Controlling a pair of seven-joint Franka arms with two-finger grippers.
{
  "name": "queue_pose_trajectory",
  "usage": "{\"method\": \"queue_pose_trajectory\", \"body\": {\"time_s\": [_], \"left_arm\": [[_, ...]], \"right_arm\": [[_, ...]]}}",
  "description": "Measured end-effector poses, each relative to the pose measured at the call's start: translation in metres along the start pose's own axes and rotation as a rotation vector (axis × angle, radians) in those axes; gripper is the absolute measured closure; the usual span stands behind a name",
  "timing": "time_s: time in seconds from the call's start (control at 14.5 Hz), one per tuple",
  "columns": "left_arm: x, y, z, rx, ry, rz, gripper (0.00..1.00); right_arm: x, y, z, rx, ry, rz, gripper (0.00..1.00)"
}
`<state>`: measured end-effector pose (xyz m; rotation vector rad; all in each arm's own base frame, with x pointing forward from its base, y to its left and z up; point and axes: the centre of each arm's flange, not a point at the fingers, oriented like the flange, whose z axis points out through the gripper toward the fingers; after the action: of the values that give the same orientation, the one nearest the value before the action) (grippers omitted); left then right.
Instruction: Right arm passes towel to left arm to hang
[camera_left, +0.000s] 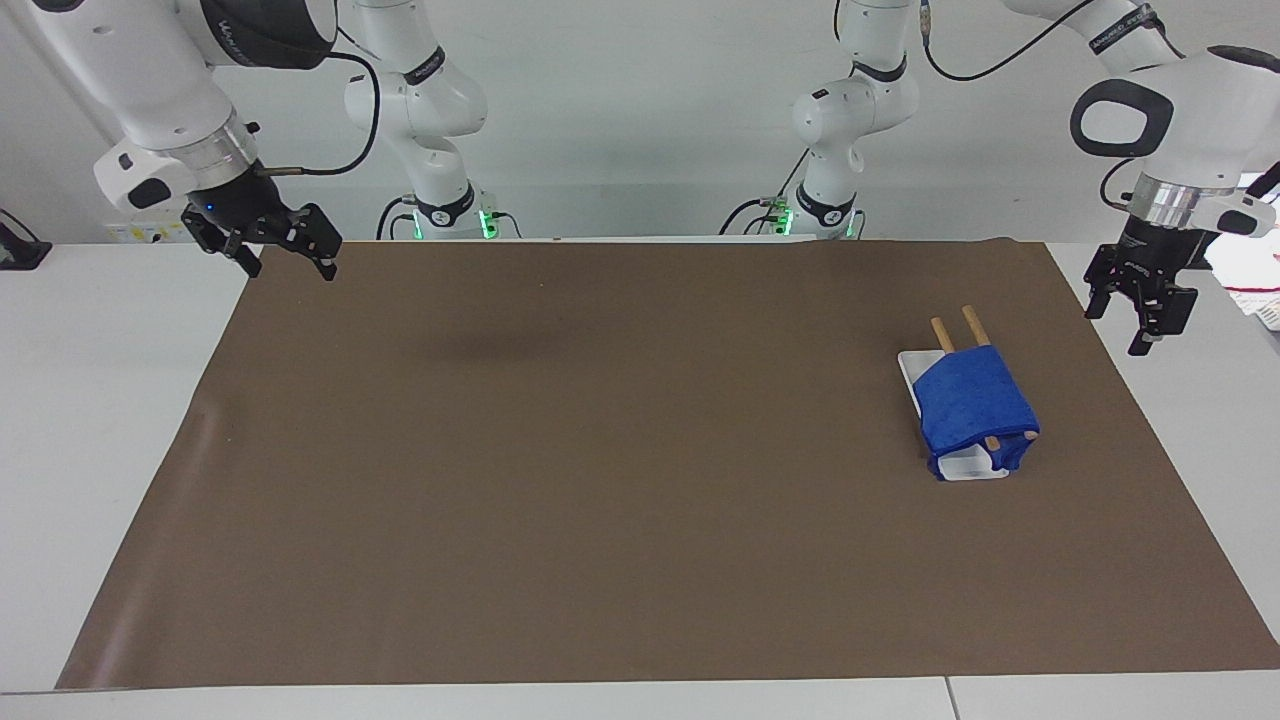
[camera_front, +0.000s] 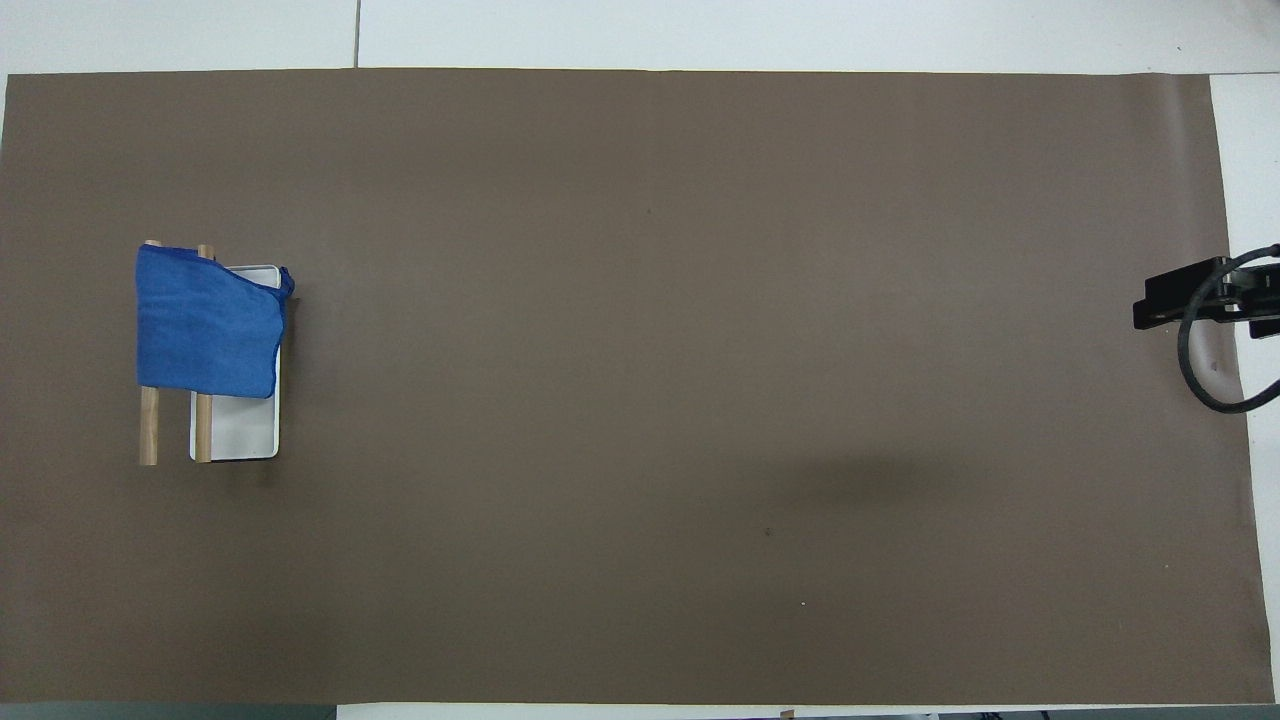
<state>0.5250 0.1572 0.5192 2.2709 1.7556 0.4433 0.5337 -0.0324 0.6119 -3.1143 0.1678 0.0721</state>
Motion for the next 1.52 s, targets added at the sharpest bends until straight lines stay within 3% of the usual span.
{"method": "queue_pose_trajectory", "body": {"time_s": [0.41,0.76,1.18,1.52], "left_arm": [[-0.052,0.051,-0.014,0.043,-0.024,0.616,0.00],[-0.103,0.089,-0.020,0.088,-0.137,1.037,0.00],[-0.157,0.120,-0.041,0.152,-0.224,1.216,0.00],[-0.167,0.116,-0.037,0.200,-0.299,1.288,0.00]], "right_arm": [[0.000,0.000,0.000,0.000,0.000,0.000,0.00],[0.000,0.000,0.000,0.000,0.000,0.000,0.00],[0.000,0.000,0.000,0.000,0.000,0.000,0.00],[0.000,0.000,0.000,0.000,0.000,0.001,0.00]]}}
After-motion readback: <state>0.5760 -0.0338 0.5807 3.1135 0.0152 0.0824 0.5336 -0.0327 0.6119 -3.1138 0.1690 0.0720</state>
